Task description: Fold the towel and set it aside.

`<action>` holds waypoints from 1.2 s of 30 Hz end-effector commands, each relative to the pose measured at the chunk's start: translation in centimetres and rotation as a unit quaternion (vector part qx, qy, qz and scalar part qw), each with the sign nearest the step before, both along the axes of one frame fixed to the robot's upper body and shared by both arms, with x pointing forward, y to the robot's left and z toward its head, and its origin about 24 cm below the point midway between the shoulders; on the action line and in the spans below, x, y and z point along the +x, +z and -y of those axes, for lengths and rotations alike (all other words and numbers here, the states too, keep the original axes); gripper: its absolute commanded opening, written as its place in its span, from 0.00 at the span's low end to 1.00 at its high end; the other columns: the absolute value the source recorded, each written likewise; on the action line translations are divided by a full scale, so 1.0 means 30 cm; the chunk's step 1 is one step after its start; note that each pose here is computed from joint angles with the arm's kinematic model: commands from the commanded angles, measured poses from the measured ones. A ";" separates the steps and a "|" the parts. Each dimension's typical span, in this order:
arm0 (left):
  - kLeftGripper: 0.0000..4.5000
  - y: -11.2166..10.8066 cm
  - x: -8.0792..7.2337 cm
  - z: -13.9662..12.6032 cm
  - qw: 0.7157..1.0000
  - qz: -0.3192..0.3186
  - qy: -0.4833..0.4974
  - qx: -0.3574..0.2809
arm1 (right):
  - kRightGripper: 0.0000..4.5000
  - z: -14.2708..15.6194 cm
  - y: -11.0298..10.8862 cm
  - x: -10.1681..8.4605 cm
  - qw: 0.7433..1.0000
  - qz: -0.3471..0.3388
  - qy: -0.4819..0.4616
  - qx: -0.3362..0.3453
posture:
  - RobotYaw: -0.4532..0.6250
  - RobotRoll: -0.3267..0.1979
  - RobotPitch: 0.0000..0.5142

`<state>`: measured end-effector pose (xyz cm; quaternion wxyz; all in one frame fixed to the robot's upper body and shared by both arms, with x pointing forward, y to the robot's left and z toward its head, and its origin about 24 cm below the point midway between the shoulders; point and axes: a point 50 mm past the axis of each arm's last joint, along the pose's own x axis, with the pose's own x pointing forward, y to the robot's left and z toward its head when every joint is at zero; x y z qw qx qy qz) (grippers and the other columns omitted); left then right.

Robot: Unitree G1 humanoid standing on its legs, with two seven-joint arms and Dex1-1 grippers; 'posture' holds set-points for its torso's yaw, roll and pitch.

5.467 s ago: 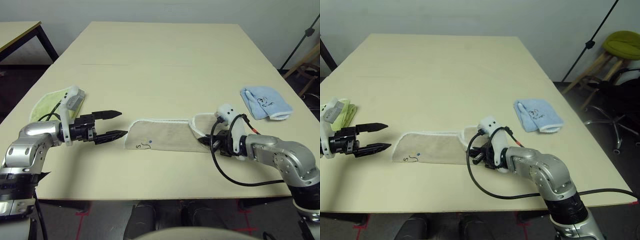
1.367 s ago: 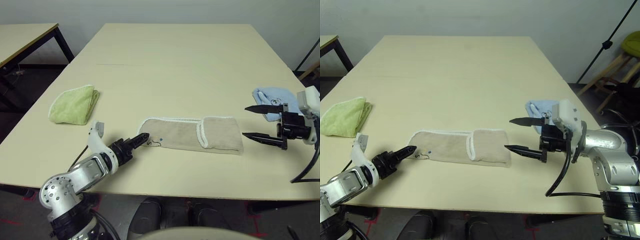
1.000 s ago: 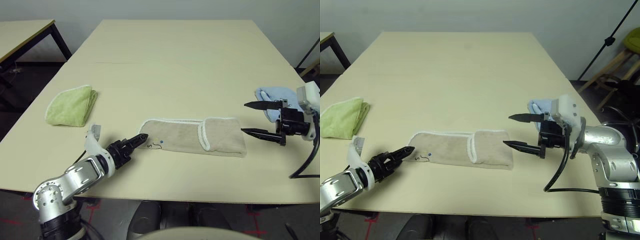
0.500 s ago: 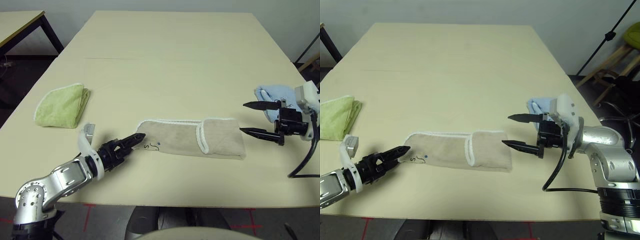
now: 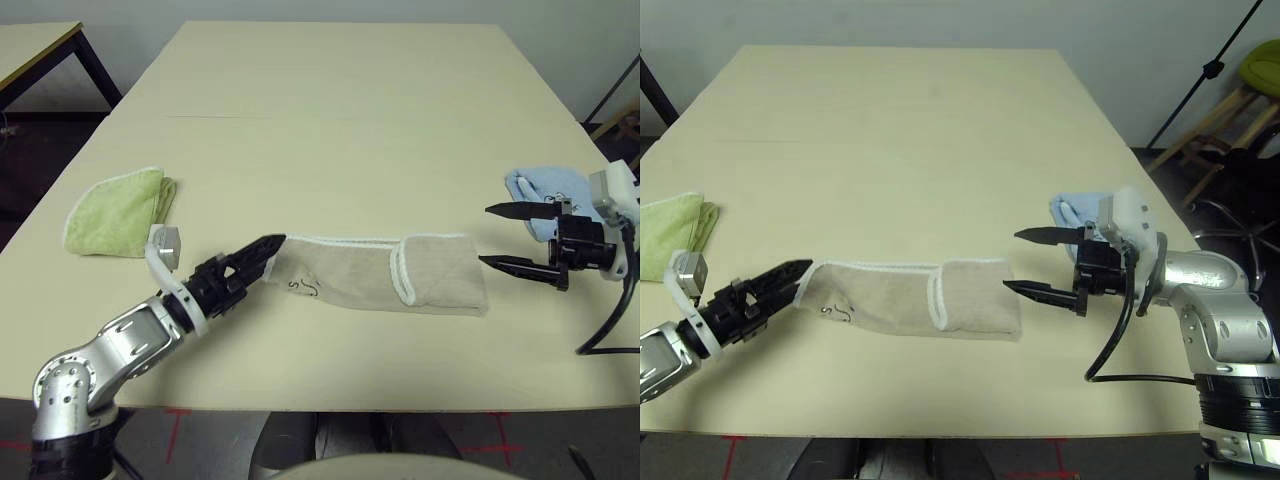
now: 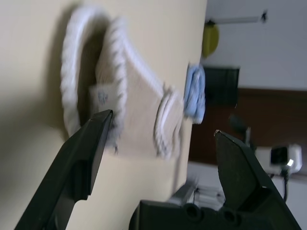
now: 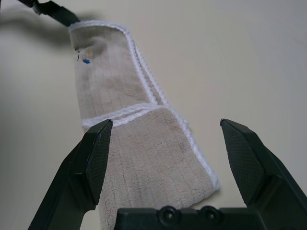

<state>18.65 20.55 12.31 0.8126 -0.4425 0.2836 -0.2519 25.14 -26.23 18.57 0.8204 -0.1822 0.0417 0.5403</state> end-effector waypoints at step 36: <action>1.00 -0.129 -0.032 0.080 0.979 -0.168 0.083 0.076 | 1.00 0.029 0.037 -0.089 0.998 -0.040 0.028 -0.027 | 0.46 0.62 0.22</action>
